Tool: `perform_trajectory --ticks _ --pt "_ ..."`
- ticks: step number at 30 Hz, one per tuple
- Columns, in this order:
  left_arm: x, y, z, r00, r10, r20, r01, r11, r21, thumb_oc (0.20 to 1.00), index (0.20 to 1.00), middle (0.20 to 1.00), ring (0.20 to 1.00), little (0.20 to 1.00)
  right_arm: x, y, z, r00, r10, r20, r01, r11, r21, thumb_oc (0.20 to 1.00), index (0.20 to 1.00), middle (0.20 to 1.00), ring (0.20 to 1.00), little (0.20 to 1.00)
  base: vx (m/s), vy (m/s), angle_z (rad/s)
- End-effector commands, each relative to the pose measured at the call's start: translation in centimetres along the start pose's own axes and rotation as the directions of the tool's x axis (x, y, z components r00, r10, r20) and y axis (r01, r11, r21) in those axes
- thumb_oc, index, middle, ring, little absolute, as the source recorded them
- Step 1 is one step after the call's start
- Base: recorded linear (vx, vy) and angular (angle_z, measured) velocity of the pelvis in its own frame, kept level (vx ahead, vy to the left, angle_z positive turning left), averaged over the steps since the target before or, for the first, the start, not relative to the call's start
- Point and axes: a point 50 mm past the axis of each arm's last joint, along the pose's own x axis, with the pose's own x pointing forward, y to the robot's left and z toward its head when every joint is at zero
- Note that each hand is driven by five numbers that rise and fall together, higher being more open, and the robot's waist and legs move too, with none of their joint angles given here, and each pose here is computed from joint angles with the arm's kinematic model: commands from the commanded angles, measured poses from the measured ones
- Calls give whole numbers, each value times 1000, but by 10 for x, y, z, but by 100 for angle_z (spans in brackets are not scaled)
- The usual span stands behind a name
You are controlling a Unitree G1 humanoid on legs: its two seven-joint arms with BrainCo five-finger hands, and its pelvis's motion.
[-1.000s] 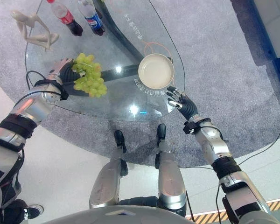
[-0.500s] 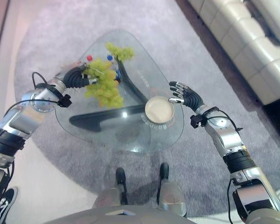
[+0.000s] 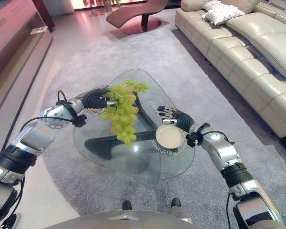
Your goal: Pick up fruits into the plate
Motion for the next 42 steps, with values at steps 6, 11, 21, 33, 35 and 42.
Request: perform_trajectory --ticks 6,11,21,33,35,42 --pt "14 17 35 980 73 187 -52 992 -115 200 200 200 200 200 23 37 13 980 145 136 -157 984 85 1000 1000 1000 1000 1000 -19 -8 3" --pt "20 12 44 972 71 222 -39 989 -144 200 200 200 200 200 32 57 11 962 221 161 -244 959 141 1000 1000 1000 1000 1000 0 0 0" --pt "28 6 56 962 67 264 -8 976 -219 200 200 200 200 200 42 82 11 932 311 185 -344 920 188 1000 1000 1000 1000 1000 1 -2 2" --pt "30 3 52 969 76 233 -18 971 -239 200 200 200 200 200 44 102 18 887 395 238 -446 867 223 1000 1000 1000 1000 1000 1 0 0" --pt "31 3 52 969 78 233 -19 970 -244 200 200 200 200 200 45 103 17 888 388 246 -443 866 232 200 200 200 200 200 0 0 0" --pt "30 4 50 973 85 216 -29 967 -252 200 200 200 200 200 45 103 13 893 380 242 -436 864 252 200 200 200 200 200 0 0 0"
